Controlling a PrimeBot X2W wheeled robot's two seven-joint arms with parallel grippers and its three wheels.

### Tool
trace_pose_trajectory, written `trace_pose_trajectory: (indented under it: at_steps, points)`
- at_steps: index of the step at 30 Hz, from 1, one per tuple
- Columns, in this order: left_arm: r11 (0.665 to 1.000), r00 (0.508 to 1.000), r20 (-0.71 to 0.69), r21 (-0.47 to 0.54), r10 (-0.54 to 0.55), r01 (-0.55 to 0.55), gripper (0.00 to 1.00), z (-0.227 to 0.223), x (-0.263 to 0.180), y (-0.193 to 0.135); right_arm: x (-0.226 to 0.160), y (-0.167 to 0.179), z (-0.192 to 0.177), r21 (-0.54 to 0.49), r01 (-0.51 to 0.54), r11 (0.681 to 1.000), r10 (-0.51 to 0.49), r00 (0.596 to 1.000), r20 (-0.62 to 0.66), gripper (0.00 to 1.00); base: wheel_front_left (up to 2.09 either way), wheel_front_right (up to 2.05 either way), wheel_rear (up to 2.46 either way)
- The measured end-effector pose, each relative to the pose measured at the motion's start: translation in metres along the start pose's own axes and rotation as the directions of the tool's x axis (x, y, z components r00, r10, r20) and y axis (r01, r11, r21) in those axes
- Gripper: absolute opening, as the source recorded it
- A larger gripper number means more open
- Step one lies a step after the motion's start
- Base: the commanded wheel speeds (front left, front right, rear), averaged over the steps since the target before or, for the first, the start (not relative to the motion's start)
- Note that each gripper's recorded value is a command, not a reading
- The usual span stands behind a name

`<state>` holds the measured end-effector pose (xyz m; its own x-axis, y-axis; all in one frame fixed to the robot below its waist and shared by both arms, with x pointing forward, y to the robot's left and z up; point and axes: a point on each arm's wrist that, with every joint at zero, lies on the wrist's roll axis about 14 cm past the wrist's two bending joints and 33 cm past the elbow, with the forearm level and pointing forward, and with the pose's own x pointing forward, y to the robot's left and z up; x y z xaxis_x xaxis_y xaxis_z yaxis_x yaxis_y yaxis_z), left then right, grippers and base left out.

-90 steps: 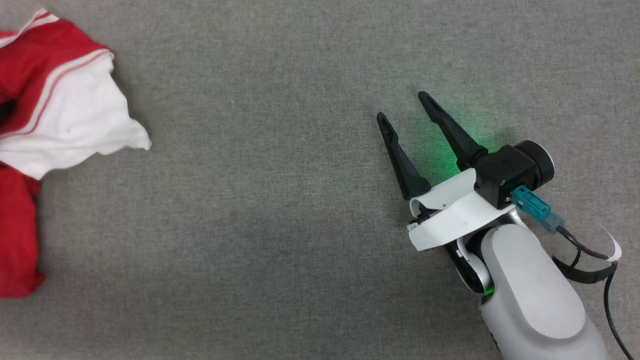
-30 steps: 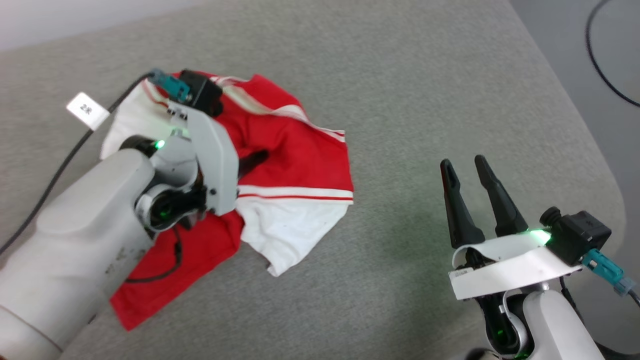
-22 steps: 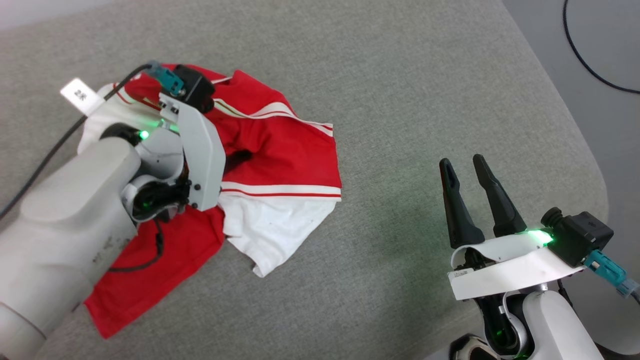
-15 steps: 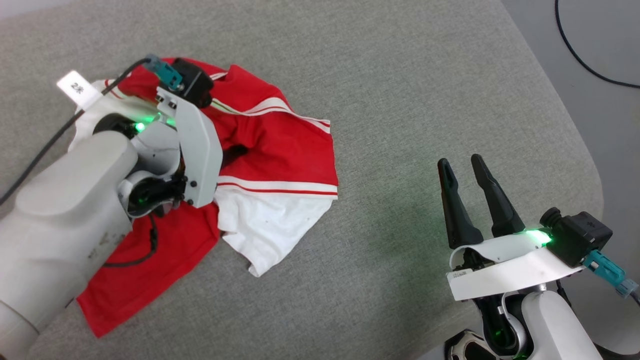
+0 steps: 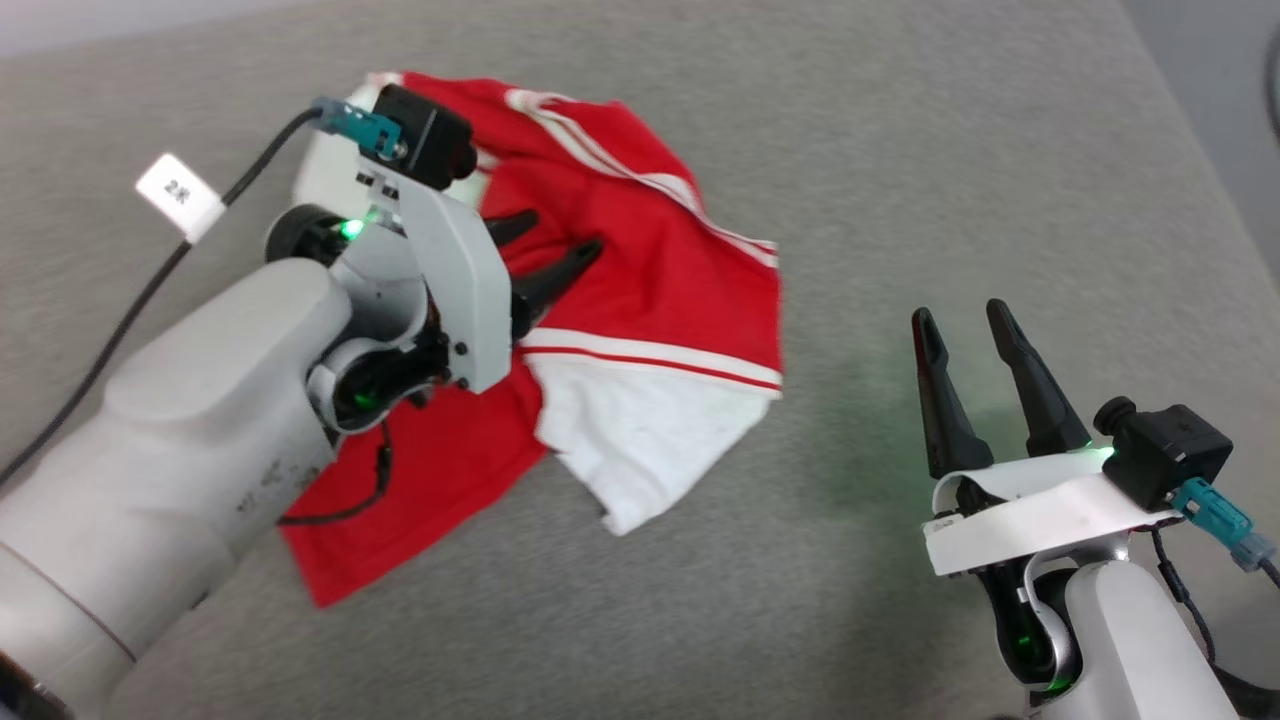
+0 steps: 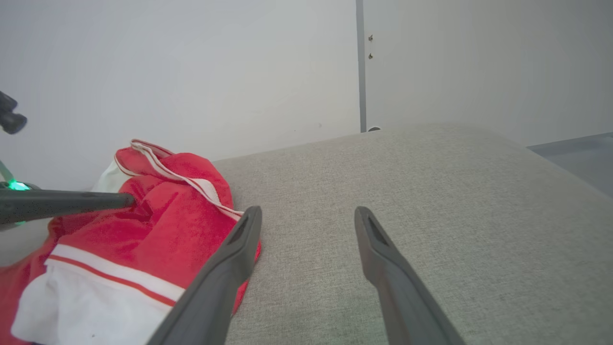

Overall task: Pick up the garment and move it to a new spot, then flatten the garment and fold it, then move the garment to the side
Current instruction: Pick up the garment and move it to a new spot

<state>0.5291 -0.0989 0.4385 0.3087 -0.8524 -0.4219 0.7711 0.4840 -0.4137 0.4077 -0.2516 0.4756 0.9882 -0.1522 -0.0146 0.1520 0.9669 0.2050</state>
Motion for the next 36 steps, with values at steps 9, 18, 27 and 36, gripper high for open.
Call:
trace_pose_trajectory:
  at_steps: [9, 18, 27, 36]
  points:
    - [0.984, 0.96, 0.232, -0.119, 0.157, -0.132, 1.0, 0.006, -0.081, 0.024, 0.015, 0.037, -0.019, -0.022, -0.109, 0.994, 0.108, 0.993, -0.046, 1.0, 0.0, 0.0, 0.0]
    - [0.881, 0.856, 0.316, -0.383, 0.409, -0.28, 1.0, -0.055, -0.169, 0.041, 0.012, 0.061, -0.026, -0.044, -0.174, 0.984, 0.171, 0.983, -0.064, 1.0, 0.0, 0.0, 0.0]
    - [0.759, 0.727, 0.301, -0.471, 0.617, -0.449, 1.0, -0.113, -0.261, 0.05, -0.002, 0.066, -0.03, -0.057, -0.212, 0.976, 0.207, 0.975, -0.084, 1.0, 0.0, 0.0, 0.0]
    - [0.671, 0.525, 0.417, -0.457, 0.742, -0.584, 1.0, -0.124, -0.35, 0.044, -0.02, 0.059, -0.019, -0.065, -0.21, 0.976, 0.206, 0.976, -0.069, 1.0, 0.0, 0.0, 0.0]
